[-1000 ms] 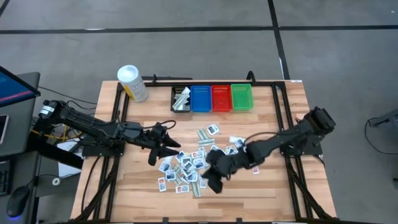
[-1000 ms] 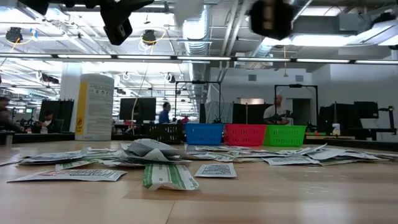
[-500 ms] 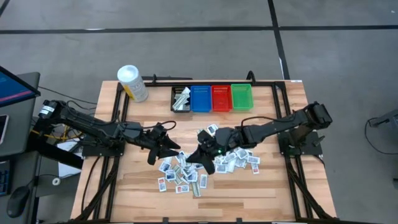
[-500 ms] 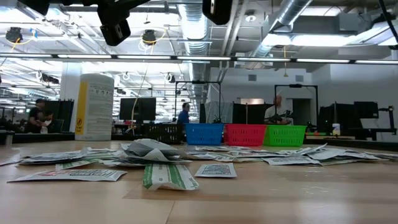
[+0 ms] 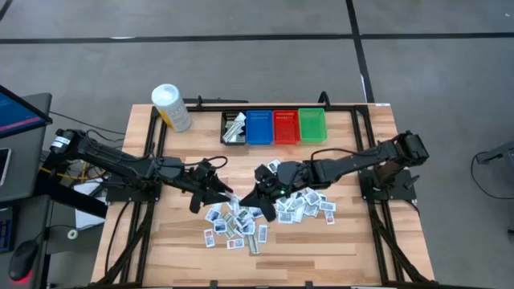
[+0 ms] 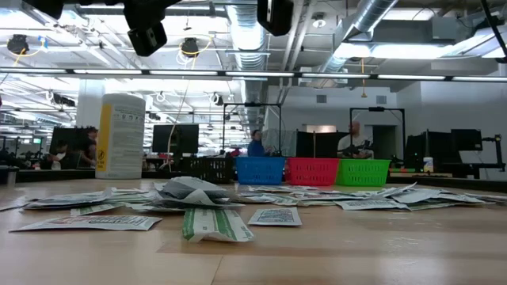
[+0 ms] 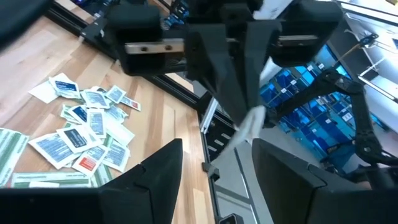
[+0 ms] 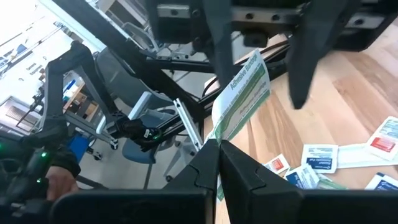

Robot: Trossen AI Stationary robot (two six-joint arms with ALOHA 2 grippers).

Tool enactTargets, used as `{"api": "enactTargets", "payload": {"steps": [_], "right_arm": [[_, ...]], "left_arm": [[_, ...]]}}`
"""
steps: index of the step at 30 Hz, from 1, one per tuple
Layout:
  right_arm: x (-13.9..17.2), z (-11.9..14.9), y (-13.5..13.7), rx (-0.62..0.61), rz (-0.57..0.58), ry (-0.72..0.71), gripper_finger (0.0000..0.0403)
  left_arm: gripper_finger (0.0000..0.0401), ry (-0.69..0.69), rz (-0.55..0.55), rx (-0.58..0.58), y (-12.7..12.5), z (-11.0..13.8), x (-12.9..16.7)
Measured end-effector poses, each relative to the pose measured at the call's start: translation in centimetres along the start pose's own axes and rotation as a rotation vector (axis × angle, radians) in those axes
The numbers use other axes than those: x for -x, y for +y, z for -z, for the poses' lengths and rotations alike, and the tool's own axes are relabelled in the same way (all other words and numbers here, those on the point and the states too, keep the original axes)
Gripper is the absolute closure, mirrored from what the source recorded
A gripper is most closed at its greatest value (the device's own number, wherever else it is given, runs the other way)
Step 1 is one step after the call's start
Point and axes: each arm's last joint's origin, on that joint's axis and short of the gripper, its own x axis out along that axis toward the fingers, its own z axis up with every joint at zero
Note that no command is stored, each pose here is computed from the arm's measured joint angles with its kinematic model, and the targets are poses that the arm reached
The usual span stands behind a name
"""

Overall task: Pick & Place First Aid Supplies
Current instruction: Put the green bandage pack in the black bin

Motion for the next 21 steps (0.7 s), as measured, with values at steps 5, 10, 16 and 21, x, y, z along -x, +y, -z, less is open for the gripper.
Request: {"api": "enactTargets", "payload": {"steps": [5, 10, 16, 21], "right_arm": [[0.04, -0.25, -0.27, -0.005, 0.006, -0.007, 0.0395], [0.04, -0.25, -0.27, -0.005, 0.006, -0.007, 0.0395], [0.04, -0.29, -0.31, -0.005, 0.008, -0.009, 0.0395], [0.06, -0.41, -0.48, -0.004, 0.03, -0.025, 0.0386]], "left_arm": [[0.0223, -0.004, 0.007, -0.008, -0.05, -0.05, 0.0], [0.0282, -0.009, 0.011, -0.034, -0.09, -0.1, 0.0], [0.0382, -0.012, 0.007, -0.066, -0.08, -0.11, 0.0], [0.0393, -0.016, 0.002, -0.079, -0.06, -0.13, 0.0]]}}
